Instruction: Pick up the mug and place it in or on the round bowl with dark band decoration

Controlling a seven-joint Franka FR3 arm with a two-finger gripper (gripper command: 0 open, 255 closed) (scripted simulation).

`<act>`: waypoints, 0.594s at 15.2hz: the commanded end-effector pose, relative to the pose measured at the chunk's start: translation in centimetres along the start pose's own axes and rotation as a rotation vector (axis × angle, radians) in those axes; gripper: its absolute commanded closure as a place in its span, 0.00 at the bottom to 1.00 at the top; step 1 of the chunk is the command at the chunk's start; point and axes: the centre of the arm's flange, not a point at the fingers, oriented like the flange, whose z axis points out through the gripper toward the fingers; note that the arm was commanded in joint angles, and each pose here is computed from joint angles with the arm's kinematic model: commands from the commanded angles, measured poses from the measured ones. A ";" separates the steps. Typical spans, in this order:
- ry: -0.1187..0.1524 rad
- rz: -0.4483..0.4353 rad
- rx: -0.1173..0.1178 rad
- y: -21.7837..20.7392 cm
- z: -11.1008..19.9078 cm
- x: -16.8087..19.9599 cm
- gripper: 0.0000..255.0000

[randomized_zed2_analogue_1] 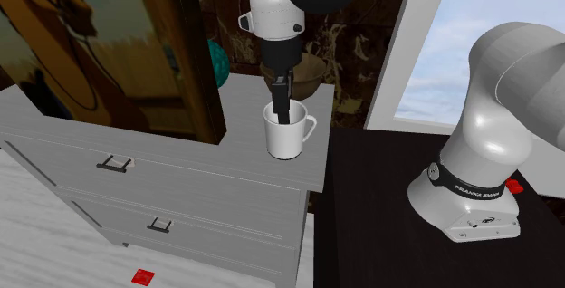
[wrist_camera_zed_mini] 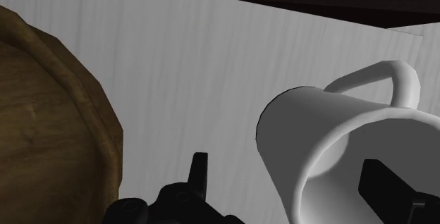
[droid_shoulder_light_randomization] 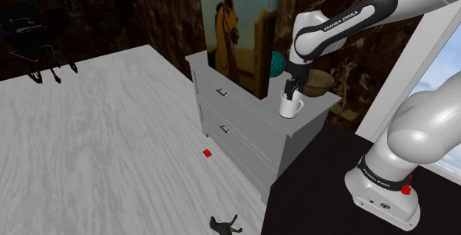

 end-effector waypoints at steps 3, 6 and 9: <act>0.000 0.000 0.000 0.0 0.0 0.0 0.00; 0.000 0.000 0.000 0.0 0.0 0.0 1.00; 0.000 0.000 0.000 0.0 0.0 0.0 1.00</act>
